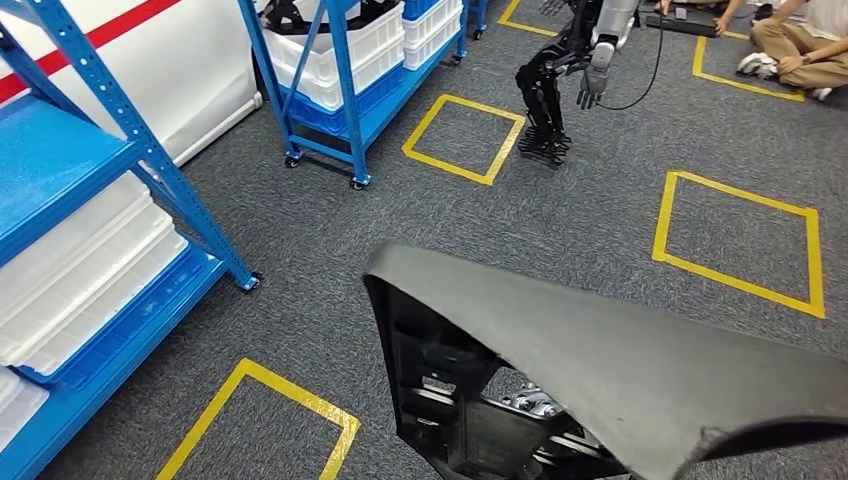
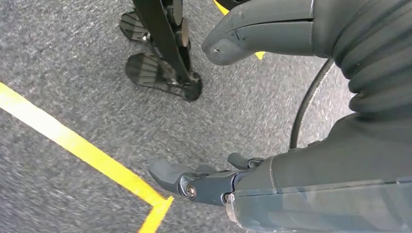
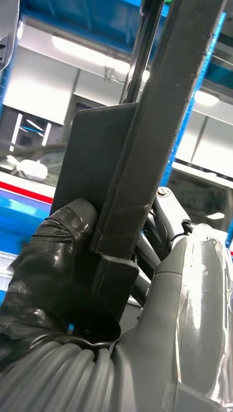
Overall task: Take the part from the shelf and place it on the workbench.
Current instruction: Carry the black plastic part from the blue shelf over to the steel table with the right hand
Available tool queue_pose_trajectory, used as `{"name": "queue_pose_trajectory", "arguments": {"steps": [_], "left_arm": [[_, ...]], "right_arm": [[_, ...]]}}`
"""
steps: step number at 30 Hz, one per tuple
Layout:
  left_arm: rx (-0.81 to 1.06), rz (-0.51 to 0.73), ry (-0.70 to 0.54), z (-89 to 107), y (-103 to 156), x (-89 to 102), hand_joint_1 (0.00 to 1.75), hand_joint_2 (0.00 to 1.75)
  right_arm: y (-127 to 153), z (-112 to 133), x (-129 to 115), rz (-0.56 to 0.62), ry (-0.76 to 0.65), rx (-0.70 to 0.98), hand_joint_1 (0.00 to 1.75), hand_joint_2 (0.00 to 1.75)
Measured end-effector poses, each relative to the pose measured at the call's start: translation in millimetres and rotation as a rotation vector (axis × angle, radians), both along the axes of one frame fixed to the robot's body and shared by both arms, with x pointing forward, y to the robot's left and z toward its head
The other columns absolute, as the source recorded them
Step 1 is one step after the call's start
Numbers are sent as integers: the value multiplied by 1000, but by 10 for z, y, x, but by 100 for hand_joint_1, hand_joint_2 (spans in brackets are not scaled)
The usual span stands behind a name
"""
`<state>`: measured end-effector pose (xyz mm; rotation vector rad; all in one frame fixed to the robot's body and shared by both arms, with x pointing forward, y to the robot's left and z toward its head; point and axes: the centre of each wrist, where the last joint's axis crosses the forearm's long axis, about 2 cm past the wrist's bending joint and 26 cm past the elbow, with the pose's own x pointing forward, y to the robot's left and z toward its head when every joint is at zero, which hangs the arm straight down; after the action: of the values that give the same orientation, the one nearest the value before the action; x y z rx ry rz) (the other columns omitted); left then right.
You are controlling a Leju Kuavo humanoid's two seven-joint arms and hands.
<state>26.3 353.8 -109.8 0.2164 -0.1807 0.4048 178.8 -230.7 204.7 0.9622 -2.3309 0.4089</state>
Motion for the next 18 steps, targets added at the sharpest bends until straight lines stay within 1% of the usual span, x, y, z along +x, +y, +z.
{"name": "queue_pose_trajectory", "arguments": {"steps": [8, 13, 18], "left_arm": [[-1, 0, -8, 4, 0, 43, 0, 175], [0, 0, -2, 1, 2, 13, 0, 175], [-5, 2, 6, 2, 3, 21, 0, 175]], "right_arm": [[-1, -1, -18, 0, 2, 2, 175, 175], [-1, 6, -22, -1, -1, 3, 175, 175], [-7, 9, -20, -17, -4, 5, 175, 175]]}}
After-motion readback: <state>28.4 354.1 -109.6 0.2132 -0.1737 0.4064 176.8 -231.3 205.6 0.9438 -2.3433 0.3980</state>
